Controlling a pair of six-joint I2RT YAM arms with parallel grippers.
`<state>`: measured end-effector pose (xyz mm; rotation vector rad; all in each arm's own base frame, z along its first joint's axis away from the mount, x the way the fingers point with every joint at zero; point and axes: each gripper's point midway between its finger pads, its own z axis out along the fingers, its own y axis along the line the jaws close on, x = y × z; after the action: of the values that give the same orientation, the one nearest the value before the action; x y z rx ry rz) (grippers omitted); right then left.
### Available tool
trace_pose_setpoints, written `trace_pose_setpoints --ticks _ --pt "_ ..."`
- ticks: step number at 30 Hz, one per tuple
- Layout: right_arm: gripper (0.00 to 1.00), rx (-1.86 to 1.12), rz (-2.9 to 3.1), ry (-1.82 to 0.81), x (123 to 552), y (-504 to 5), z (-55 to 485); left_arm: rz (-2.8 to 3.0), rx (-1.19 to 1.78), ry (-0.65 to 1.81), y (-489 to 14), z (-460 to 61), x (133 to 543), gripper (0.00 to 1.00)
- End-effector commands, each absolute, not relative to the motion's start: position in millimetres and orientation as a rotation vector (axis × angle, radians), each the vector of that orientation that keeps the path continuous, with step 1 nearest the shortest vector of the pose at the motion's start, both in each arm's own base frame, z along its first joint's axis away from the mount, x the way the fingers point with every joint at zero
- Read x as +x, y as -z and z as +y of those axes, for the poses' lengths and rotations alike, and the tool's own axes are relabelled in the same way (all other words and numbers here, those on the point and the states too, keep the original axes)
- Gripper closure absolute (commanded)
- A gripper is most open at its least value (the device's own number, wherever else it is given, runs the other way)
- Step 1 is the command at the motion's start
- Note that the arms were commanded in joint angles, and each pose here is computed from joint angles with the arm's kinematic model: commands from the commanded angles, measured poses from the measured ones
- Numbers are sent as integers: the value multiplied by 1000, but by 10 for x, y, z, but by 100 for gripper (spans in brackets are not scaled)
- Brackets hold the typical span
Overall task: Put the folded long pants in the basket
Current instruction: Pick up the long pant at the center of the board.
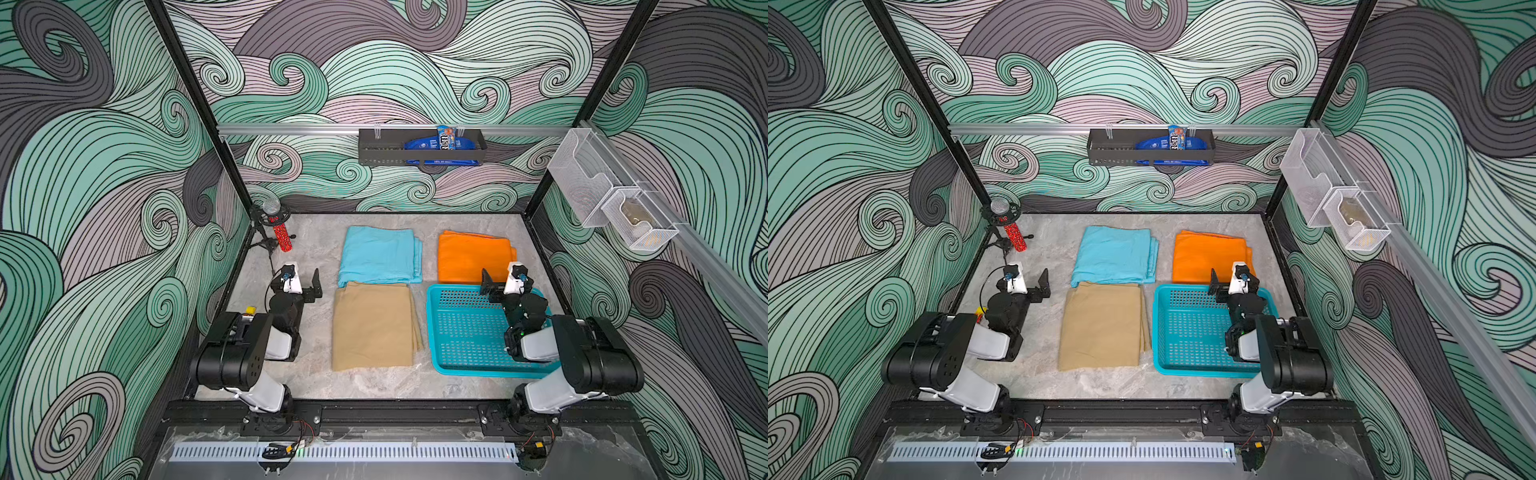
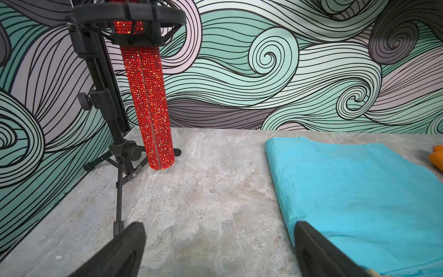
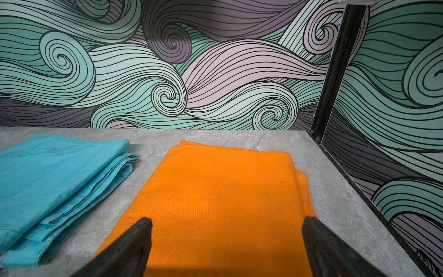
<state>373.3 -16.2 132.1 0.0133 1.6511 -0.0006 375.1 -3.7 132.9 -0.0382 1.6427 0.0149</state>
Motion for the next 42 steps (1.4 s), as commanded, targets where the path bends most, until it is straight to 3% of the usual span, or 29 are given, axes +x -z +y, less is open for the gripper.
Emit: trace_pose_setpoints --ticks 1,22,25,31,36,42 --pt "0 1 1631 -2 3737 -1372 -150 1635 -48 -13 -1336 -15 3768 1" --pt "0 25 1628 5 3728 -1378 -198 1635 -51 -11 -1340 -13 3763 1" --pt "0 141 1618 61 3714 -1475 -378 1649 -62 -19 -1402 4 3818 1" --pt "0 626 1698 122 3789 -1723 -912 1842 -206 14 -1632 62 4349 2" --pt "0 453 1811 -140 4171 -2114 -453 1916 -141 238 -1808 -365 4603 2" --pt "6 241 2033 -368 4656 -2250 488 2004 -178 426 -1725 -687 4657 2"
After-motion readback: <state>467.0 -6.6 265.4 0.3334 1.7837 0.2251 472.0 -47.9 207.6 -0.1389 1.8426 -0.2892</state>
